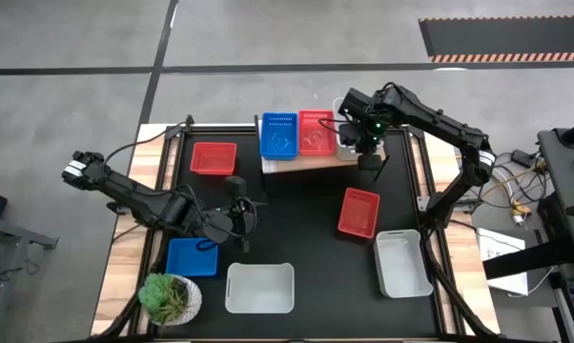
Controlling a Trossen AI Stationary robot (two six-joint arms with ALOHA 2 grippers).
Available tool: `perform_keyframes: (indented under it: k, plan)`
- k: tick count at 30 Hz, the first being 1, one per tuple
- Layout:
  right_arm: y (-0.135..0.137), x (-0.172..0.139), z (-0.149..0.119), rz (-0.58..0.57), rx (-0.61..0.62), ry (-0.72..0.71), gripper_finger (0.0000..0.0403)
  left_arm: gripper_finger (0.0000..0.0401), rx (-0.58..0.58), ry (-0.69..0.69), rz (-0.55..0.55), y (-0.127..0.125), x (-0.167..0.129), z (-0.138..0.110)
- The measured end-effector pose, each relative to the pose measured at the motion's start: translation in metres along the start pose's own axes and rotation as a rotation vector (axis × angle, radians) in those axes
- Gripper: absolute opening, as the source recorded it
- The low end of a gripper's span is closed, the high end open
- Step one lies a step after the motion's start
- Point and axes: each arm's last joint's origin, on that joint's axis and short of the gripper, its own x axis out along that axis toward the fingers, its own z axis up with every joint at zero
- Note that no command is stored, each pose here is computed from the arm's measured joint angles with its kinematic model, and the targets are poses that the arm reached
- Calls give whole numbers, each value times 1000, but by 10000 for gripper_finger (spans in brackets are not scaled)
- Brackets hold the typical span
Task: Stack baskets on shelf by color
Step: Put the middle white bin on the shelf, then stack the blue basket on the stacked blue basket on the shelf
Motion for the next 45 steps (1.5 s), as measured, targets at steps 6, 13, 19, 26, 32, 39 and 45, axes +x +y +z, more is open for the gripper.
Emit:
perform_keyframes:
  k: [6, 13, 19, 26, 32, 39, 45]
  plan:
    - [-1, 0, -1, -26, 13, 16, 37, 79, -1, 0, 0, 0, 0, 0]
    - [0, -9, -2, -56, 112, 28, 86, 79, -9, -10, 2, 0, 0, 1]
    - [10, -26, -6, -72, 239, -26, 92, 79, -24, -19, 5, 1, 0, 2]
    - [53, -50, 0, -85, 209, -218, 64, 79, -248, -14, -10, -3, 1, -1]
    - [112, -56, 17, -70, -33, -559, 45, 79, -653, 75, -119, -33, 7, -25]
    - [156, -21, 19, -50, -257, -767, 33, 79, -1094, 218, -61, -62, 19, -41]
    - [159, 22, 16, -53, -255, -790, 32, 79, -1195, 599, 47, -71, 23, -47]
